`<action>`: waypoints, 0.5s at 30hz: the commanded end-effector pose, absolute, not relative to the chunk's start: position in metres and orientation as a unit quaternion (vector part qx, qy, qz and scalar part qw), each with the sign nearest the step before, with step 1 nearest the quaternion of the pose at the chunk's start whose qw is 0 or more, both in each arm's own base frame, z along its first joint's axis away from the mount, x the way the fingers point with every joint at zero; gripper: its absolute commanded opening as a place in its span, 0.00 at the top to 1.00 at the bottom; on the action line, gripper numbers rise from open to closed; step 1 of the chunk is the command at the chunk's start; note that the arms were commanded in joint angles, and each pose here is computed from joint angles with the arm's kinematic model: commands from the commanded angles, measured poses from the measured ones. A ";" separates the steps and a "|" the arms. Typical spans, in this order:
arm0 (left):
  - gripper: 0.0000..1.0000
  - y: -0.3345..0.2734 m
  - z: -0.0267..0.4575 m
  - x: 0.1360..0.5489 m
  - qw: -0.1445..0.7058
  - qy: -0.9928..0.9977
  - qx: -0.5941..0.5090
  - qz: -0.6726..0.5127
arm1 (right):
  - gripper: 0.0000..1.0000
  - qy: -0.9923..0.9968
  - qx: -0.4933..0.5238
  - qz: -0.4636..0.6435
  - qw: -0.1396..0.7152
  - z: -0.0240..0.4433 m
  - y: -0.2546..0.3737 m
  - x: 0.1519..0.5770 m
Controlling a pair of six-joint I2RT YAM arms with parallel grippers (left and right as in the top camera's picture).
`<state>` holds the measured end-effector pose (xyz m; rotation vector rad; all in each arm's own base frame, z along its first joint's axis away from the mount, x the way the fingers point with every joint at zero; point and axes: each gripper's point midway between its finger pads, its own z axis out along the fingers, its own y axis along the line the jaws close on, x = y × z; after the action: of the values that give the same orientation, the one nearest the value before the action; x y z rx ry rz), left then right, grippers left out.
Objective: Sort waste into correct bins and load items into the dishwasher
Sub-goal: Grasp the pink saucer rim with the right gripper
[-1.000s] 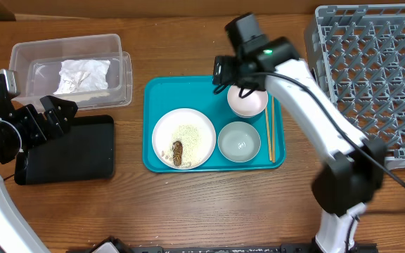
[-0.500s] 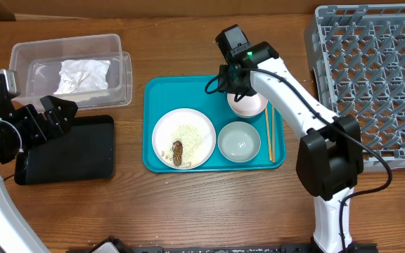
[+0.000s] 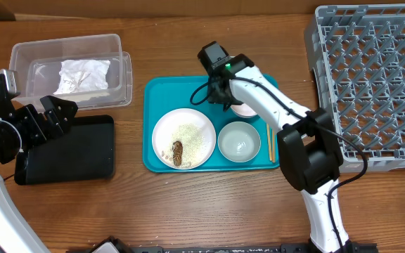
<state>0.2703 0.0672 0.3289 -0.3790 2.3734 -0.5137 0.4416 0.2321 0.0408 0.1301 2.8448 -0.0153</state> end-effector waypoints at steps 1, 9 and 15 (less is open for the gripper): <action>0.00 0.069 0.331 0.270 0.340 0.910 -0.139 -0.192 | 0.51 0.988 0.051 -0.018 0.143 0.029 0.229 0.443; 0.00 0.069 0.331 0.271 0.340 0.910 -0.139 -0.192 | 0.64 0.990 0.050 -0.025 0.133 0.027 0.226 0.438; 0.00 0.069 0.331 0.271 0.340 0.910 -0.139 -0.192 | 0.86 0.990 0.049 -0.027 0.130 0.045 0.226 0.438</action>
<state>0.2703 0.0673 0.3290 -0.3786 2.3729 -0.5132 0.4239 0.2245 0.0305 0.1168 2.9221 -0.0928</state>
